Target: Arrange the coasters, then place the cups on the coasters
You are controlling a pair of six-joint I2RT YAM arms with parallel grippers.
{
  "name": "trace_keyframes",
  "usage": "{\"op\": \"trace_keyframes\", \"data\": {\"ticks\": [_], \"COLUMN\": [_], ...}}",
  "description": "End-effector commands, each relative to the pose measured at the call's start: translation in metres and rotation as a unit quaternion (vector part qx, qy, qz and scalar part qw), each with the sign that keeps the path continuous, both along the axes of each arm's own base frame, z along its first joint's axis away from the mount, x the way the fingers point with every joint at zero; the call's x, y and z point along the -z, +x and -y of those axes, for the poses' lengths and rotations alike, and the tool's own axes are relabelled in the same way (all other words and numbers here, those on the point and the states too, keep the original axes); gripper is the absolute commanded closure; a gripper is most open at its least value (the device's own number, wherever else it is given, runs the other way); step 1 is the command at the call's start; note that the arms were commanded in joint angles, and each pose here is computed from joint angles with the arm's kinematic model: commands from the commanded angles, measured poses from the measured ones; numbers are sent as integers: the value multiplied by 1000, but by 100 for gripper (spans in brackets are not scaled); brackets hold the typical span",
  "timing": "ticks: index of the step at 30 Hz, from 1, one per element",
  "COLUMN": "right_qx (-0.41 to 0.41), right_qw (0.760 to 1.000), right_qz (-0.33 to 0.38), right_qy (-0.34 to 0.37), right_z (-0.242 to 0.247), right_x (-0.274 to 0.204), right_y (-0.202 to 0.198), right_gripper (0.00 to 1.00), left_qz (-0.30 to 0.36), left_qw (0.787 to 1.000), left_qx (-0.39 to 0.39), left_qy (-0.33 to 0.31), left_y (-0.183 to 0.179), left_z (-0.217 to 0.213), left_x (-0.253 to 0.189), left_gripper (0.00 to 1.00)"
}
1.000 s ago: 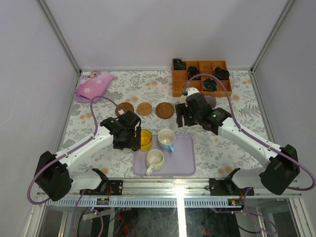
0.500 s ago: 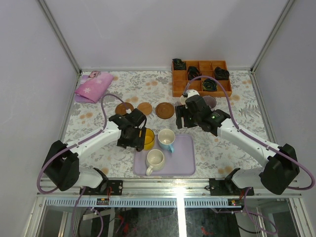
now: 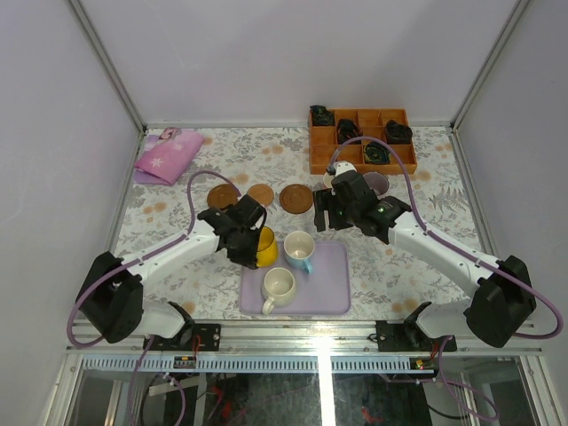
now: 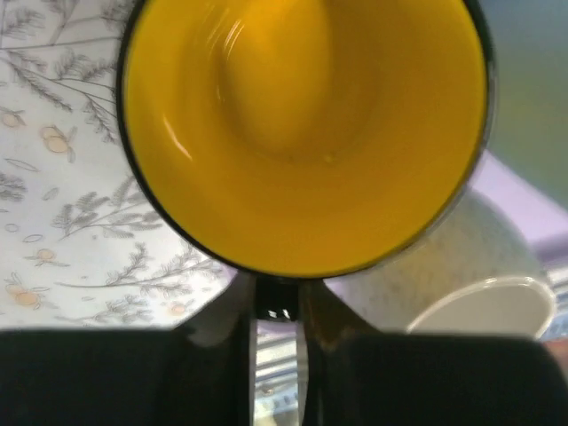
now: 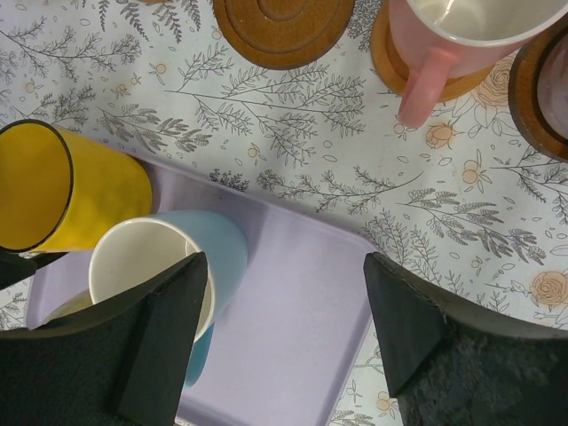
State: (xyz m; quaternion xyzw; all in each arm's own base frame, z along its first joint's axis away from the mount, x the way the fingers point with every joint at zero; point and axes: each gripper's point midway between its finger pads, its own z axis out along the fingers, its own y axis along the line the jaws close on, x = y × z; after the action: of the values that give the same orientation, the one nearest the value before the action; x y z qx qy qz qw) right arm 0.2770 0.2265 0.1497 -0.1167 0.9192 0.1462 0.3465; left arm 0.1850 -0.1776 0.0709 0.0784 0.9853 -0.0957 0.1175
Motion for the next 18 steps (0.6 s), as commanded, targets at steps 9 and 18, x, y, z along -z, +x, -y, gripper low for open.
{"op": "trace_keyframes", "data": {"ticks": [9, 18], "right_qx": [-3, 10], "right_qw": [1000, 1000], "right_qz": [0, 15], "right_qy": [17, 7], "right_z": [-8, 1], "right_x": [-5, -12], "right_y": [-1, 1], "right_gripper": [20, 21], "left_qz": [22, 123], "left_qw": [1000, 992], "left_qx": [11, -8], "left_qy": [-19, -16], "left_y": [5, 35], "left_z": [13, 10], "left_x": [-1, -79], "left_gripper": [100, 100]}}
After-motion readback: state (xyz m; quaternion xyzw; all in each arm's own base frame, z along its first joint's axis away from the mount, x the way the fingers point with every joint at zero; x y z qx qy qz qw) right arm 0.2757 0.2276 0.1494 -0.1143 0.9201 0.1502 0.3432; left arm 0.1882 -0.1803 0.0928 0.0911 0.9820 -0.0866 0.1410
